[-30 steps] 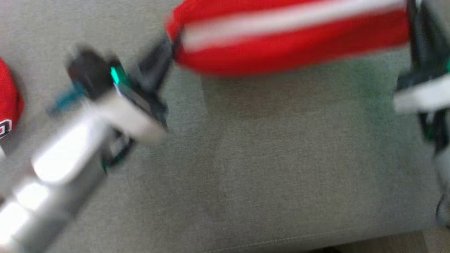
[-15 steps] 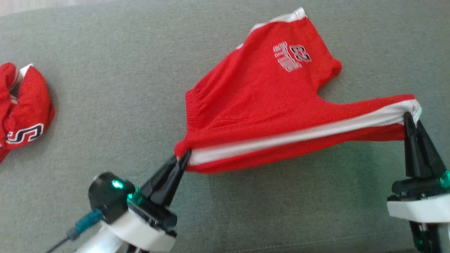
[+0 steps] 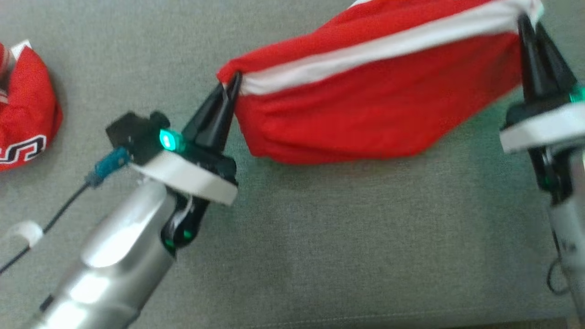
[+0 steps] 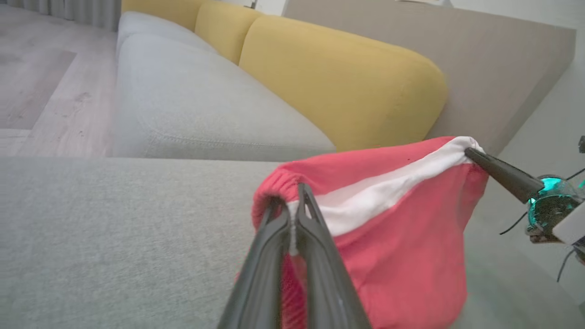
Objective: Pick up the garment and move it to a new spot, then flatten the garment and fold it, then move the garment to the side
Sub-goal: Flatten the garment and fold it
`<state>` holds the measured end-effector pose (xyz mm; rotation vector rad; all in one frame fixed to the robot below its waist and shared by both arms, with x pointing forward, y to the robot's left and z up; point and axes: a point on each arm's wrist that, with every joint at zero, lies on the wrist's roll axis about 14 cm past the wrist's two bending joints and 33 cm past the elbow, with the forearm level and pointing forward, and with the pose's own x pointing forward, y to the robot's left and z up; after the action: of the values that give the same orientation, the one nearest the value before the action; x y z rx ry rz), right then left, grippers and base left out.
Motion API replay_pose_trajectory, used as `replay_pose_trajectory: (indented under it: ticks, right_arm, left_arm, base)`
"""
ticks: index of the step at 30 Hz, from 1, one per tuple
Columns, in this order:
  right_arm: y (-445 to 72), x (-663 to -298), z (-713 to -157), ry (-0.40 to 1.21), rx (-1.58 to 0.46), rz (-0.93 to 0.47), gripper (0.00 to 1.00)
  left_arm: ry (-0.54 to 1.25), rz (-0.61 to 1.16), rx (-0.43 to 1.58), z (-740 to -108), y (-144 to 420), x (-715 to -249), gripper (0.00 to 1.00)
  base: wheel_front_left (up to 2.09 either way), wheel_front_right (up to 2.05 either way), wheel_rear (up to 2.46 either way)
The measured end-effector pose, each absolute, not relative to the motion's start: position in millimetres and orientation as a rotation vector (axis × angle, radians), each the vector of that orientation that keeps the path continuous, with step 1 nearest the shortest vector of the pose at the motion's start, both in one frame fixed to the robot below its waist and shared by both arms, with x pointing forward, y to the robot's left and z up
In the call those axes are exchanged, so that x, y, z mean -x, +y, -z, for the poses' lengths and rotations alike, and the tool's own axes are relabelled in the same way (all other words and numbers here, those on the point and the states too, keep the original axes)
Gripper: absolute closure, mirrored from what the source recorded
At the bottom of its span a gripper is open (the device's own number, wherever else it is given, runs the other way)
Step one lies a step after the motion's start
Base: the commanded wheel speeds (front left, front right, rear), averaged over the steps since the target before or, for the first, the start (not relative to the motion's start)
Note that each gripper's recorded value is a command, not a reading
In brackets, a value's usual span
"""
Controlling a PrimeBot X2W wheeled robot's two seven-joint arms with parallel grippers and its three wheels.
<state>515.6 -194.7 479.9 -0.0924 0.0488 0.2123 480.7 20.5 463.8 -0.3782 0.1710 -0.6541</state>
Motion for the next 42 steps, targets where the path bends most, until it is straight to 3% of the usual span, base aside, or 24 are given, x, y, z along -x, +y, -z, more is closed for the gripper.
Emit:
replay_pose_trajectory:
  ticks: [10,11,12,13,14,15,16,17,18,25,36,37,38,39,40,42]
  right_arm:
    - [-179.2,-563.1,-422.0,0.18,0.091,-0.251,1.0]
    - [-176.3,-566.6,-418.5,0.187,0.087,-0.254,0.94]
    - [-174.5,-569.6,-415.4,0.192,0.08,-0.253,0.78]
    - [-173.5,-572.3,-412.2,0.2,0.072,-0.248,0.55]
    - [-172.8,-574.2,-409.0,0.208,0.071,-0.248,0.0]
    - [-173.1,-575.6,-406.1,0.218,0.069,-0.245,0.0]
    - [-173.7,-576.6,-404.1,0.222,0.067,-0.241,0.0]
    - [-174.2,-577.1,-402.5,0.229,0.063,-0.237,0.0]
    - [-174.6,-577.0,-402.2,0.231,0.058,-0.234,0.0]
    - [-178.5,-568.6,-402.7,0.258,0.032,-0.215,0.0]
    - [-176.5,-538.6,-360.2,0.474,-0.047,-0.168,0.0]
    - [-174.6,-538.5,-359.5,0.485,-0.054,-0.169,0.07]
    - [-172.5,-538.5,-359.5,0.493,-0.063,-0.169,0.53]
    - [-170.6,-538.3,-360.1,0.5,-0.072,-0.169,0.89]
    - [-168.8,-538.0,-360.9,0.504,-0.077,-0.171,1.0]
    - [-165.5,-536.6,-363.8,0.504,-0.095,-0.171,1.0]
  left_arm:
    - [0.204,0.603,0.318,-428.8,31.5,-522.9,1.0]
    - [0.206,0.595,0.315,-426.4,32.6,-525.9,1.0]
    - [0.21,0.592,0.317,-424.2,32.8,-528.0,1.0]
    - [0.213,0.588,0.321,-422.9,32.7,-529.7,1.0]
    - [0.215,0.582,0.32,-421.8,32.8,-531.5,1.0]
    - [0.213,0.578,0.314,-421.5,33.5,-532.9,0.66]
    - [0.209,0.572,0.315,-422.4,34.2,-534.1,0.52]
    - [0.2,0.565,0.309,-424.2,35.9,-535.4,0.13]
    - [0.187,0.565,0.291,-427.0,37.3,-536.2,0.0]
    - [0.08,0.519,0.207,-456.2,48.3,-532.3,0.0]
    - [0.057,0.367,0.204,-459.8,88.6,-464.0,0.0]
    - [0.037,0.35,0.205,-466.1,92.6,-461.0,0.0]
    - [0.02,0.325,0.204,-471.5,97.7,-457.8,0.0]
    - [0.005,0.304,0.205,-476.5,101.8,-453.9,0.0]
    - [-0.006,0.282,0.209,-480.3,105.9,-449.2,0.0]
    - [-0.019,0.242,0.223,-485.5,113.1,-437.4,0.0]
  base:
    - [0.0,0.0,0.0]
    - [0.0,0.0,0.0]
    - [0.0,0.0,0.0]
    - [0.0,0.0,0.0]
    - [0.0,0.0,0.0]
    - [0.0,0.0,0.0]
    - [0.0,0.0,0.0]
    - [0.0,0.0,0.0]
    - [0.0,0.0,0.0]
    - [0.0,0.0,0.0]
    - [0.0,0.0,0.0]
    - [0.0,0.0,0.0]
    - [0.0,0.0,0.0]
    - [0.0,0.0,0.0]
    - [0.0,0.0,0.0]
    - [0.0,0.0,0.0]
